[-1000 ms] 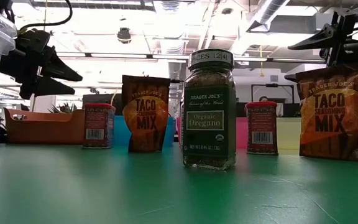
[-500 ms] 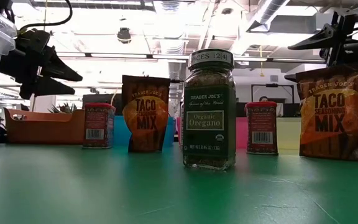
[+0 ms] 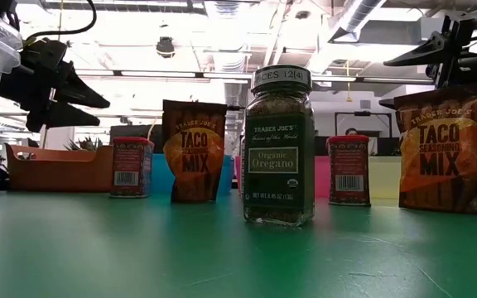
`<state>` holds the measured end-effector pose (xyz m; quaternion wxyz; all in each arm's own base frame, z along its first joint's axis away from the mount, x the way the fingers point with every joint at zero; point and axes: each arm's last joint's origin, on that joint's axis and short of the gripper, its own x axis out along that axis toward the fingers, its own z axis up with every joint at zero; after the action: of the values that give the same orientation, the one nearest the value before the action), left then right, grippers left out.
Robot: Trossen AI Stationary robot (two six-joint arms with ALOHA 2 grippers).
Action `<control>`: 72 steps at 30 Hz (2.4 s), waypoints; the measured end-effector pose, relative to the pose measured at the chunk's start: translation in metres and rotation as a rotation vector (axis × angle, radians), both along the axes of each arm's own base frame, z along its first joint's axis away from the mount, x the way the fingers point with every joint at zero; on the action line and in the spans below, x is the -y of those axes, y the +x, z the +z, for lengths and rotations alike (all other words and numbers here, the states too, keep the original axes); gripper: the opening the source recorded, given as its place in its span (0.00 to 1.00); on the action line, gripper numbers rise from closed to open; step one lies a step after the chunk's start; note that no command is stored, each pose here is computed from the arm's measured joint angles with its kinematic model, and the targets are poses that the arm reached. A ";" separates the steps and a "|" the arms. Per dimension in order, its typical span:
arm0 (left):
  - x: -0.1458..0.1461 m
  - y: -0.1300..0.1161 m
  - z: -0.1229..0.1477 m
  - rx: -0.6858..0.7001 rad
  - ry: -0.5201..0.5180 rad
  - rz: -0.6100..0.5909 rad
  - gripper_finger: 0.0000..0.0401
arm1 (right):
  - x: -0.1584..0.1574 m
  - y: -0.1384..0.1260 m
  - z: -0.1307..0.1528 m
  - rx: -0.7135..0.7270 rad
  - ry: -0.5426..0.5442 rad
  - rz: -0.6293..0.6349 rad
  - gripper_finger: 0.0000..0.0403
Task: Sort spices by type
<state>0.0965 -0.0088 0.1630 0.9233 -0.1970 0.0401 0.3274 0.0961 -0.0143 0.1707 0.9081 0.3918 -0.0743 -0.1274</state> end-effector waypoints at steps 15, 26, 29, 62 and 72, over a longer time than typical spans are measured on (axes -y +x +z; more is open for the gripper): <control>0.000 0.000 0.000 0.000 0.000 0.000 0.67 | 0.000 0.000 0.000 0.001 0.000 0.000 0.86; 0.000 0.000 0.000 0.000 0.000 0.000 0.67 | 0.000 0.000 0.000 0.001 0.000 0.000 0.86; 0.000 0.000 0.000 0.000 0.000 0.000 0.67 | 0.000 0.000 0.000 0.001 0.000 0.000 0.86; 0.000 0.001 0.004 0.059 -0.032 0.004 0.67 | 0.004 -0.001 0.002 -0.093 -0.304 -0.065 0.86; 0.001 0.002 0.005 0.078 -0.045 0.005 0.67 | 0.006 -0.002 0.006 -0.083 -0.381 -0.101 0.86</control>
<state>0.0981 -0.0094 0.1681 0.9185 -0.2305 0.0108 0.3210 0.0943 -0.0204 0.1766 0.9606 0.2029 -0.0790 -0.1727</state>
